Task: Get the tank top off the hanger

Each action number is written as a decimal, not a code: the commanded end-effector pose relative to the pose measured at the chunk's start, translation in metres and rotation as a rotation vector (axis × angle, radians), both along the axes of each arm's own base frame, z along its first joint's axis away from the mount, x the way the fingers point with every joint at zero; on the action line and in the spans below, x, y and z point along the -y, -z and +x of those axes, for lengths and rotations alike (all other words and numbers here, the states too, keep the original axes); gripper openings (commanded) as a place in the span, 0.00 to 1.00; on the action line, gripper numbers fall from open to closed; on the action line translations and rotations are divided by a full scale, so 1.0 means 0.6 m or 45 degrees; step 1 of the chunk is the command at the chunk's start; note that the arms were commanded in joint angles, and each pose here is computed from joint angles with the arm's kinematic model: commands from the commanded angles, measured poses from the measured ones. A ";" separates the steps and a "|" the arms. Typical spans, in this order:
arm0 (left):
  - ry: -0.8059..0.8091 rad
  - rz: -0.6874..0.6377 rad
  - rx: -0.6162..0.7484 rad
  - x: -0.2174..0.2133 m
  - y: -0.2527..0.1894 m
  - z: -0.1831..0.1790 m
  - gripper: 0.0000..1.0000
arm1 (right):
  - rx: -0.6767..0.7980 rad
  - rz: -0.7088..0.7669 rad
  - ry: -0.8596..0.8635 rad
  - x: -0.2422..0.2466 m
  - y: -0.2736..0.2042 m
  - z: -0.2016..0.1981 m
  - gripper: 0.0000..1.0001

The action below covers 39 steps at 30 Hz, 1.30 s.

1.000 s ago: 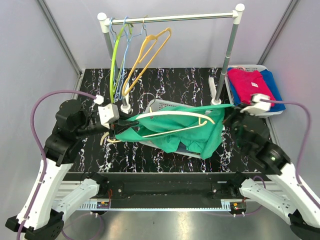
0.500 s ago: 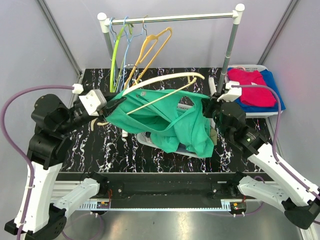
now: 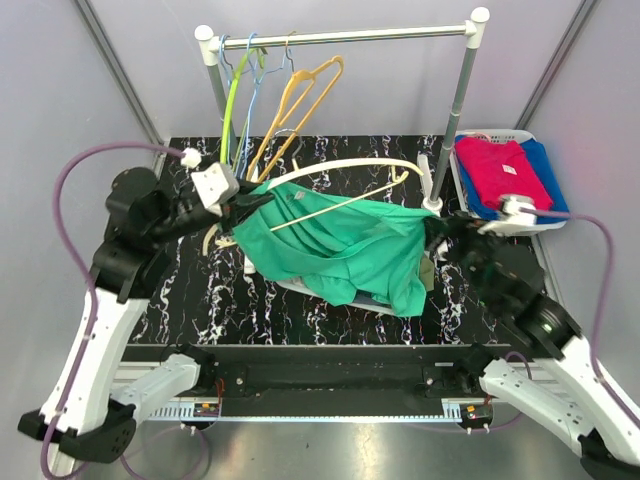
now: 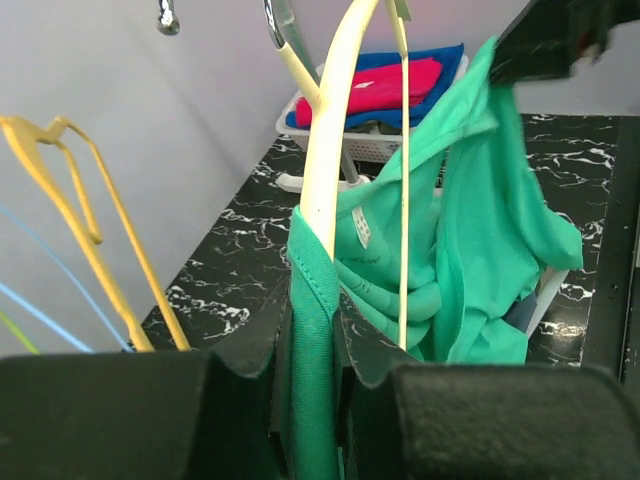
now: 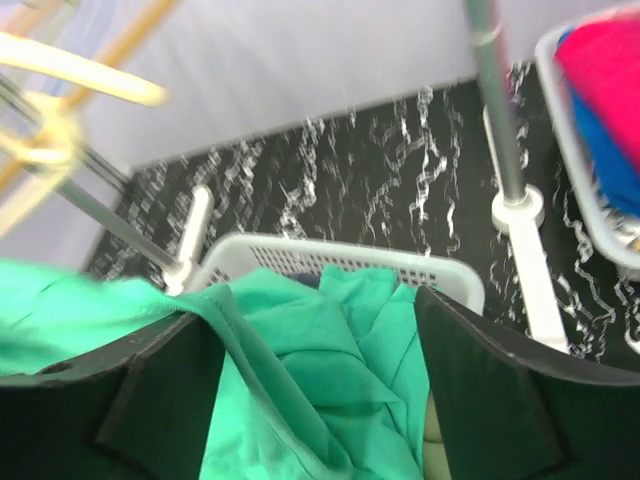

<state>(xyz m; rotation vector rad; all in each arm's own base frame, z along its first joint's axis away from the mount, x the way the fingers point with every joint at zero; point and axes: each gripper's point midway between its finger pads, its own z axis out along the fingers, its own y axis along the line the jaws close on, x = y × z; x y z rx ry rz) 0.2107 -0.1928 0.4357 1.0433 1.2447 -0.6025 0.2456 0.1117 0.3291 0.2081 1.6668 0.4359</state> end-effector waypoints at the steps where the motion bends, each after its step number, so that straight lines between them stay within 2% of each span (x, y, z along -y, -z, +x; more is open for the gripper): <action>1: 0.100 -0.086 0.112 0.028 -0.062 0.023 0.00 | 0.139 0.034 0.082 0.070 -0.079 -0.050 0.85; 6: 0.178 -0.090 0.095 0.056 -0.082 0.040 0.00 | 0.278 -0.016 -0.015 0.090 -0.141 -0.097 0.89; 7: 0.182 -0.091 0.093 0.060 -0.085 0.041 0.00 | 0.273 -0.033 -0.043 0.086 -0.142 -0.100 0.99; 10: 0.218 -0.099 0.087 0.073 -0.094 0.040 0.00 | 0.212 -0.102 -0.062 0.083 -0.139 -0.099 1.00; 15: 0.346 -0.064 0.048 0.096 -0.071 0.020 0.00 | 0.358 -0.133 -0.245 0.037 -0.207 -0.102 1.00; 19: 0.433 0.017 0.020 0.108 -0.013 0.002 0.00 | 0.457 -0.309 -0.411 -0.008 -0.258 -0.095 1.00; 21: 0.465 0.050 0.063 0.111 0.004 -0.007 0.00 | 0.490 -0.345 -0.549 -0.045 -0.278 -0.099 1.00; 25: 0.504 0.084 0.080 0.113 0.024 -0.013 0.00 | 0.518 -0.425 -0.759 -0.095 -0.280 -0.106 1.00; 33: 0.607 0.099 0.154 0.113 0.018 -0.038 0.00 | 0.377 -0.543 -1.119 -0.148 -0.219 -0.141 1.00; 39: 0.631 0.101 0.185 0.111 0.017 -0.046 0.00 | 0.280 -0.591 -1.210 -0.142 -0.184 -0.164 0.96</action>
